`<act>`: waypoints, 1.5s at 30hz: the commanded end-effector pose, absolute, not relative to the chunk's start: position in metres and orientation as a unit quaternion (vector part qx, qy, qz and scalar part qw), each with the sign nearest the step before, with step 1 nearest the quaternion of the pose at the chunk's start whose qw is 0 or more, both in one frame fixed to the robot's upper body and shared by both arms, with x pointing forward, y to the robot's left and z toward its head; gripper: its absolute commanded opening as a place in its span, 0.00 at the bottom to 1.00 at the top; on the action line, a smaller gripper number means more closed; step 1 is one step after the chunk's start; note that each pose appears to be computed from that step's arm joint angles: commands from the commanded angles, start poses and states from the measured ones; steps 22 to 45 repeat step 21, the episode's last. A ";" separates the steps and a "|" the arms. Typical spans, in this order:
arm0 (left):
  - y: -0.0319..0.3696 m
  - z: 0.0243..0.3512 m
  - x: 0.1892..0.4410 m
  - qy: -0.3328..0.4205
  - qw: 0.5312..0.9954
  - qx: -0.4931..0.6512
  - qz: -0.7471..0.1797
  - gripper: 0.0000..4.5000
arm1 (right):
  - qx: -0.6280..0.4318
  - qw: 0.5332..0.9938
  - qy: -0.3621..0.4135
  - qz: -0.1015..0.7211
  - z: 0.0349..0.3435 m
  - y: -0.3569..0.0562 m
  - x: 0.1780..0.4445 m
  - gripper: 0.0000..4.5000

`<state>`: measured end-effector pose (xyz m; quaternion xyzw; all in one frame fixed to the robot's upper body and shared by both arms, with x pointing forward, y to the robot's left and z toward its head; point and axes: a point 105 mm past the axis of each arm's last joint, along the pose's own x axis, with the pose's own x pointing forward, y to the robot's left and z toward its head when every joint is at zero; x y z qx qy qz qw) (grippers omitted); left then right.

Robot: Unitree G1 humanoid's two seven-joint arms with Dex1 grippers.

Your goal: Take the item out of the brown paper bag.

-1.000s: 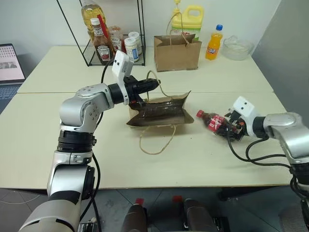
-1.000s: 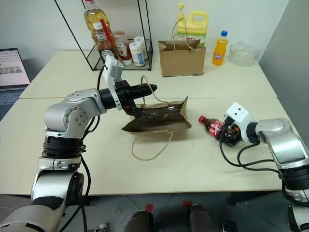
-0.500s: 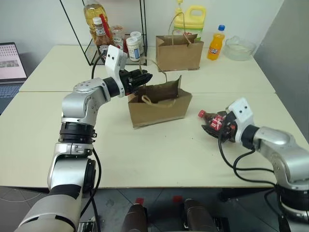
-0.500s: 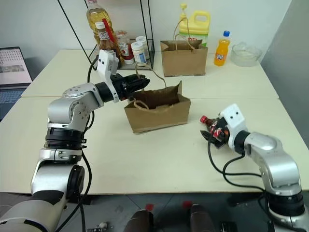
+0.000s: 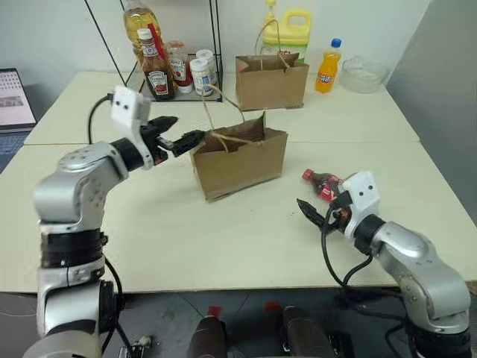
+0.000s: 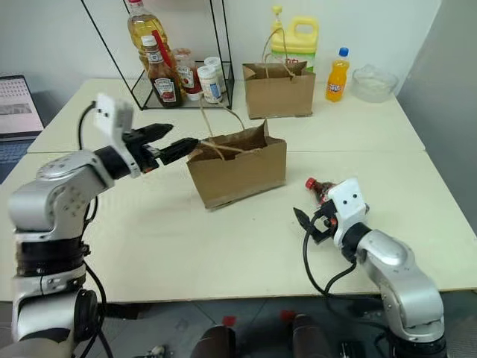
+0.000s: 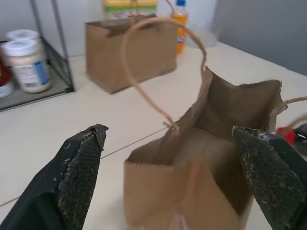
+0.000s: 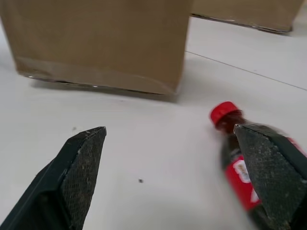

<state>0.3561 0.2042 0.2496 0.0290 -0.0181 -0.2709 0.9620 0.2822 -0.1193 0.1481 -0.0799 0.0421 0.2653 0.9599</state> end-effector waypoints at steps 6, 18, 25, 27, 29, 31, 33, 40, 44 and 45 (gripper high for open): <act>0.231 0.196 0.311 0.011 0.986 0.092 -0.141 0.99 | -0.058 0.980 0.017 0.187 0.136 -0.134 0.269 1.00; 0.191 0.085 0.274 0.097 0.990 0.058 -0.086 0.99 | 0.010 0.994 0.047 0.097 0.112 -0.141 0.270 1.00; 0.186 0.080 0.272 0.100 0.990 0.045 -0.090 0.99 | 0.019 0.995 0.050 0.084 0.110 -0.141 0.267 1.00; 0.186 0.080 0.272 0.100 0.990 0.045 -0.090 0.99 | 0.019 0.995 0.050 0.084 0.110 -0.141 0.267 1.00; 0.186 0.080 0.272 0.100 0.990 0.045 -0.090 0.99 | 0.019 0.995 0.050 0.084 0.110 -0.141 0.267 1.00; 0.186 0.080 0.272 0.100 0.990 0.045 -0.090 0.99 | 0.019 0.995 0.050 0.084 0.110 -0.141 0.267 1.00; 0.186 0.080 0.272 0.100 0.990 0.045 -0.090 0.99 | 0.019 0.995 0.050 0.084 0.110 -0.141 0.267 1.00; 0.186 0.080 0.272 0.100 0.990 0.045 -0.090 0.99 | 0.019 0.995 0.050 0.084 0.110 -0.141 0.267 1.00; 0.186 0.080 0.272 0.100 0.990 0.045 -0.090 0.99 | 0.019 0.995 0.050 0.084 0.110 -0.141 0.267 1.00; 0.186 0.080 0.272 0.100 0.990 0.045 -0.090 0.99 | 0.019 0.995 0.050 0.084 0.110 -0.141 0.267 1.00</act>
